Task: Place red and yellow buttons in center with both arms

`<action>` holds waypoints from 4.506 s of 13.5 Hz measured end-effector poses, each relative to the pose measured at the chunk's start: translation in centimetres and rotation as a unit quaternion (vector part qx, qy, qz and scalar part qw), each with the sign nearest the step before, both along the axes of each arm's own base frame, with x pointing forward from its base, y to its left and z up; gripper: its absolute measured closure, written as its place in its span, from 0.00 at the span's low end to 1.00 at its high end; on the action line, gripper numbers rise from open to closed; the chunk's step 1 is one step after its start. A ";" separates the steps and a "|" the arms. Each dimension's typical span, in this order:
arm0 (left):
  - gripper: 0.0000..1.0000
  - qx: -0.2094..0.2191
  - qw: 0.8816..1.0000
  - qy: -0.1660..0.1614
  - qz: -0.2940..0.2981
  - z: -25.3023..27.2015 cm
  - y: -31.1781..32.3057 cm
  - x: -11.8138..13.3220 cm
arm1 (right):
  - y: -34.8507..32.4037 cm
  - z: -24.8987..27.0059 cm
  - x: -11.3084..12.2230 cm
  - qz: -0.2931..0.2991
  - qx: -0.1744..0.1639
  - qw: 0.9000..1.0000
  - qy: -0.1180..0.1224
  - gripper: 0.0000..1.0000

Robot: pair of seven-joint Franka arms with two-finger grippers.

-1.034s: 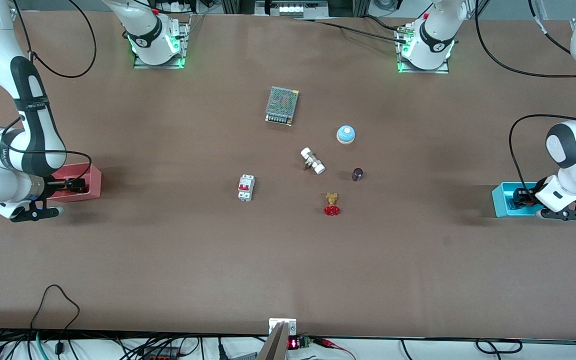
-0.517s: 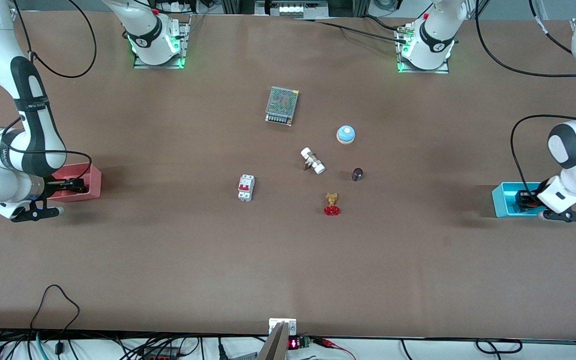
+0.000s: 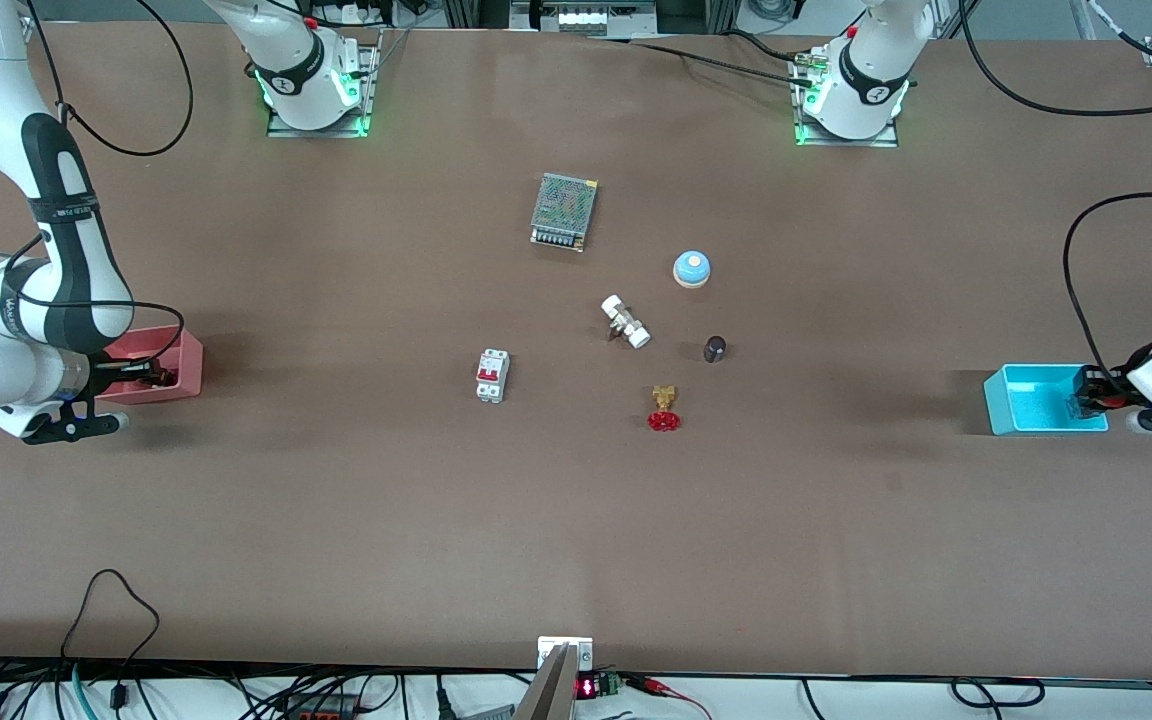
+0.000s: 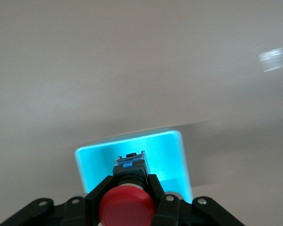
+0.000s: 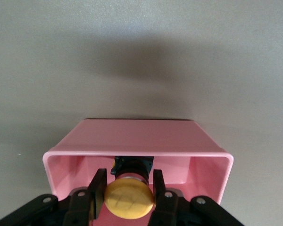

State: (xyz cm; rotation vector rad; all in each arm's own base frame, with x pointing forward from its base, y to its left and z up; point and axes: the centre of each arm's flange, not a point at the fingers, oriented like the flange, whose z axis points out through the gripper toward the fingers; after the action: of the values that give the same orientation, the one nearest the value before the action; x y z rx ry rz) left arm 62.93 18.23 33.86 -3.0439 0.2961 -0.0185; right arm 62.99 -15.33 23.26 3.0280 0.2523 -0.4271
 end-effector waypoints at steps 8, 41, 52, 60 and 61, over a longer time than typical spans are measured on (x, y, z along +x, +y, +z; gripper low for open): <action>0.64 -0.053 0.996 0.056 -0.046 -0.5 -16.6 0.9 | 0.1 -0.1 -0.2 0.009 0.004 1.000 0.011 0.58; 0.00 -0.052 0.988 0.118 0.080 -3.5 -30.6 1.7 | 38.8 -0.3 0.5 -0.169 -0.020 0.985 -0.024 0.58; 0.00 -0.029 0.985 0.124 0.120 20.1 -21.0 2.2 | 39.1 10.1 4.0 -0.175 0.014 0.980 -0.090 0.00; 0.00 -0.006 0.990 0.112 0.085 21.4 -22.1 1.4 | 29.2 27.2 2.4 -0.159 0.033 0.978 -0.128 0.00; 0.00 0.000 0.991 0.097 0.087 21.8 -22.4 1.0 | 27.2 28.3 2.0 -0.151 0.023 0.980 -0.125 0.00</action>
State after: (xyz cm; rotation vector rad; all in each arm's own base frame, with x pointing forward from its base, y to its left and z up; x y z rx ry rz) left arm 63.91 -4.21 55.66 -3.0618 0.0424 0.2906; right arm 65.02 11.87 51.55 3.1291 -0.2199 -0.0529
